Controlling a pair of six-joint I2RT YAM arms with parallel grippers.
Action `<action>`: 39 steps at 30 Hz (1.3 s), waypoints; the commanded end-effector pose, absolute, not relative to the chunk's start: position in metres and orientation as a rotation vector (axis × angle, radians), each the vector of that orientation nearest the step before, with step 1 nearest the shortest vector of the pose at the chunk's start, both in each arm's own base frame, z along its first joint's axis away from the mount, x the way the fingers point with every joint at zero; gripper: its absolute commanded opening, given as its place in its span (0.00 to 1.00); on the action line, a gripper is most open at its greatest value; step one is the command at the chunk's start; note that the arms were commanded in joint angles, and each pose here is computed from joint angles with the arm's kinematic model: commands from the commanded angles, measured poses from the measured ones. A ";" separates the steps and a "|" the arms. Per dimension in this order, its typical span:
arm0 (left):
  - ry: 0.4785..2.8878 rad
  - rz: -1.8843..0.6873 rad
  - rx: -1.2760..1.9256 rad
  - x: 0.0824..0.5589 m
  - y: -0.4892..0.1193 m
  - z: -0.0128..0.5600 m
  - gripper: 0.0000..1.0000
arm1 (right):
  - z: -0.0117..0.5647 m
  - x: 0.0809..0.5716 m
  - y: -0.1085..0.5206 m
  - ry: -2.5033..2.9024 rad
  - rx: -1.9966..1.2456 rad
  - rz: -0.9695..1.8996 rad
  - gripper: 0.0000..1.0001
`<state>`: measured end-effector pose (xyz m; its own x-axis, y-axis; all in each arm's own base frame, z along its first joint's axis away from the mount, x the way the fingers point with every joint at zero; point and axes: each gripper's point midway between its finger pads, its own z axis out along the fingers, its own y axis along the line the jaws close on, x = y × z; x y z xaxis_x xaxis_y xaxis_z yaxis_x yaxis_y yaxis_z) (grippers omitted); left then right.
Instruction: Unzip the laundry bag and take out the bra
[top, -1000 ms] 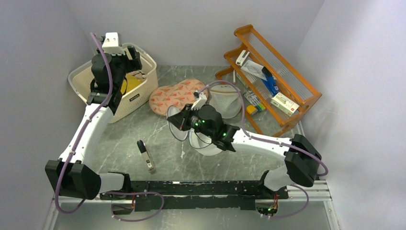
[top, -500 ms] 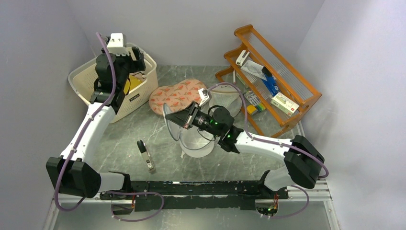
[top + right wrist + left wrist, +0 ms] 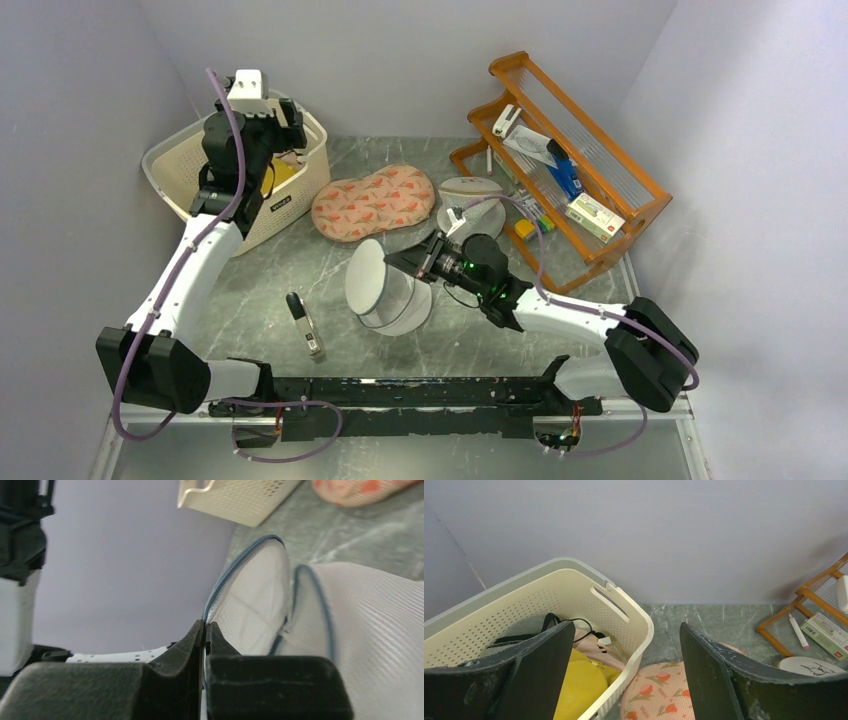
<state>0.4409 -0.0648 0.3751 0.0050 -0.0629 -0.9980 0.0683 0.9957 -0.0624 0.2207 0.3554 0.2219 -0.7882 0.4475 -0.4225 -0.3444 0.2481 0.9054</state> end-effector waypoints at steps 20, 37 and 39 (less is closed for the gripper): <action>1.539 -0.084 0.034 0.443 -0.078 0.383 0.89 | 0.085 0.229 0.258 2.265 -0.027 0.918 0.00; 1.538 -0.083 0.050 0.440 -0.086 0.383 0.90 | 0.055 0.231 0.245 2.337 -0.141 0.749 0.08; 1.535 -0.087 0.048 0.439 -0.087 0.383 0.91 | 0.066 0.236 0.240 2.302 -0.150 0.720 0.20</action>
<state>0.4399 -0.0865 0.3695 -0.0060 -0.0252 -0.9997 0.0947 0.9952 -0.0257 0.2230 0.2452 0.0417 -0.8000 0.1098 -0.5899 -0.2566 0.8261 0.5017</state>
